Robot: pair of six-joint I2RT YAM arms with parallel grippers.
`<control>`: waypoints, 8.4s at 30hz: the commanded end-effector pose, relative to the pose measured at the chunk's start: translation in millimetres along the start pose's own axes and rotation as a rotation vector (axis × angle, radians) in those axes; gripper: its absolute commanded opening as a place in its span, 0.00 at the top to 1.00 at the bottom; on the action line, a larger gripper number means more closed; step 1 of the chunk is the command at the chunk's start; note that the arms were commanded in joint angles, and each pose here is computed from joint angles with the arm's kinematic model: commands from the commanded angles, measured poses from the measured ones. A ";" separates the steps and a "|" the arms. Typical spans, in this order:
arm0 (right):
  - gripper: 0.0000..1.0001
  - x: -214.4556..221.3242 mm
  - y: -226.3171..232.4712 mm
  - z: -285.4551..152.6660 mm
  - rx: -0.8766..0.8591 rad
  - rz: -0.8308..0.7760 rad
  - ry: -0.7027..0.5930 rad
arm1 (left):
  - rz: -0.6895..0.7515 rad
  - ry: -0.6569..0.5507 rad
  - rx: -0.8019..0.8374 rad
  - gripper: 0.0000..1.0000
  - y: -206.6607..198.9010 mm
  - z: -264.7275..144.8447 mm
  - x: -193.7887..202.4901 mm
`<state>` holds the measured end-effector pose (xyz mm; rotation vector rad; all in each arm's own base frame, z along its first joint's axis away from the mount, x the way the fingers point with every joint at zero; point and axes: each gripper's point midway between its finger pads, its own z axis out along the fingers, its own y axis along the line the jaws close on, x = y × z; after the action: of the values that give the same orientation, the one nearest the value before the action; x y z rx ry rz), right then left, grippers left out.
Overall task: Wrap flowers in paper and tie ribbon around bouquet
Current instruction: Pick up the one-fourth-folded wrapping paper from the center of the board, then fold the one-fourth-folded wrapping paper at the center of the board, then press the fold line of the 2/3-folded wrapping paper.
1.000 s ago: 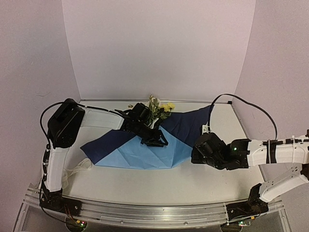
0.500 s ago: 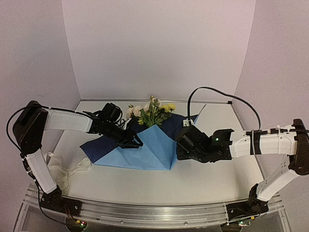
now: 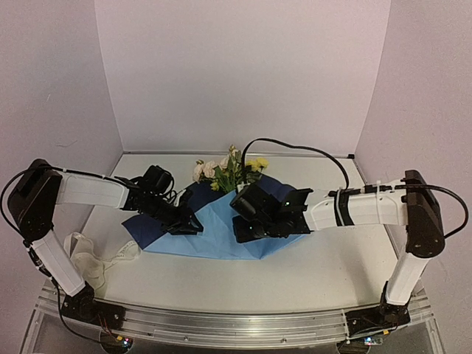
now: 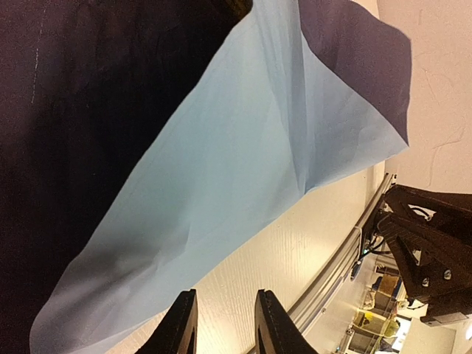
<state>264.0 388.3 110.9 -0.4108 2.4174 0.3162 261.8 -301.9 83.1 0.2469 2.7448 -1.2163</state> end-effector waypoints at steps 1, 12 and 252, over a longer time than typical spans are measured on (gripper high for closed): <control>0.61 -25.6 -5.5 -30.1 0.014 0.019 -0.044 | 0.049 -0.031 0.023 0.72 -12.6 -5.5 -11.4; 0.17 62.7 -113.2 -64.1 0.141 0.408 0.024 | 0.050 -0.002 0.029 0.73 -12.7 0.3 -12.4; 0.54 15.2 -5.1 56.8 -0.230 0.116 0.281 | -0.287 -0.474 -0.067 0.56 74.9 -98.5 16.8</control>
<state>288.5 396.7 46.6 -0.4256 2.7126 0.6108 253.9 -164.4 46.6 -0.5731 2.4877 -0.9762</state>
